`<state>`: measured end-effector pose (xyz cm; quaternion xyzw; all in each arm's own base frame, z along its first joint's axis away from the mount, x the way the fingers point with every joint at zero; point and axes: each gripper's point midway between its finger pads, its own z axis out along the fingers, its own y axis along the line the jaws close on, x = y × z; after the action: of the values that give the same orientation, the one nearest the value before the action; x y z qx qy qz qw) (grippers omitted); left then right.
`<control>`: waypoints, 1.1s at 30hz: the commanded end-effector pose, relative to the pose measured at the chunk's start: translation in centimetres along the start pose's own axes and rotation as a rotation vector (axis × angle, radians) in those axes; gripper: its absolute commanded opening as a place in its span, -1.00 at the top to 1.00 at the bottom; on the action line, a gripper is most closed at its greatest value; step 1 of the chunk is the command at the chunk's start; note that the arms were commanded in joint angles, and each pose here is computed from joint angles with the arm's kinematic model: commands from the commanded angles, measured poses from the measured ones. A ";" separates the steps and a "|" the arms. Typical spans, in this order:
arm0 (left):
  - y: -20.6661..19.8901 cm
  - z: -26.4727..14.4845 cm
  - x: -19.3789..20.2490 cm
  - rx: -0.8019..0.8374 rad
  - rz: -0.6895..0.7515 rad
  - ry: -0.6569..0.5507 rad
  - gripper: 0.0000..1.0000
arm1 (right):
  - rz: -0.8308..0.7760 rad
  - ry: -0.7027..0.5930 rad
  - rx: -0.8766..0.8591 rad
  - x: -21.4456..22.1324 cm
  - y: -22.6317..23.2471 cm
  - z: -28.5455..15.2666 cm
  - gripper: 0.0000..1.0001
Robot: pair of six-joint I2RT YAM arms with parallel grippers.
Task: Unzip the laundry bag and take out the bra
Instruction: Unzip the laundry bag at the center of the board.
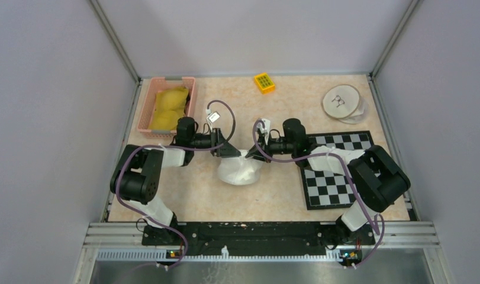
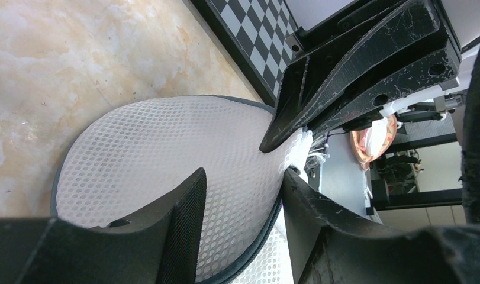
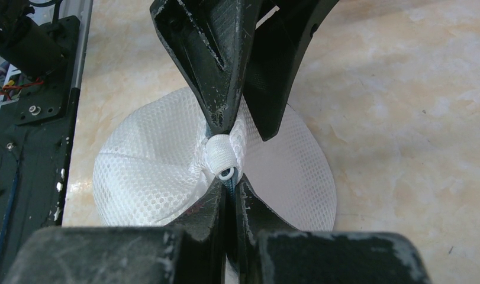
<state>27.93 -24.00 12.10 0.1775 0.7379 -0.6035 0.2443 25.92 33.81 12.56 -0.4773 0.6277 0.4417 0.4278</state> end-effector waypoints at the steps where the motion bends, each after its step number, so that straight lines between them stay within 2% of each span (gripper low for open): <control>1: 0.7 0.3 0.2 -0.012 -0.033 -0.012 -0.11 | -0.038 -0.074 -0.018 -2.6 0.5 0.5 1.00; 6: -0.7 0.0 0.1 0.040 -0.010 -0.012 -0.22 | -0.036 -0.065 0.004 -2.2 0.1 0.5 1.00; 15: -1.8 -0.8 -0.4 0.038 0.012 -0.040 -0.24 | -0.039 -0.069 0.002 -2.4 0.3 0.5 1.00; 19: -2.9 -1.0 -1.0 0.080 0.034 -0.045 -0.32 | -0.044 -0.065 -0.002 -2.2 0.4 0.4 1.00; 24: -2.7 -1.0 -0.6 0.068 0.037 -0.039 -0.43 | -0.042 -0.067 -0.007 -2.4 0.4 0.4 1.00; 33: -0.4 -1.1 1.2 -0.021 0.007 -0.030 -0.39 | -0.030 -0.074 -0.011 -2.7 0.5 0.5 1.00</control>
<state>26.86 -23.44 12.67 0.1672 0.7320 -0.6111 0.2507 25.92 34.09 12.89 -0.4678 0.6304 0.4465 0.4295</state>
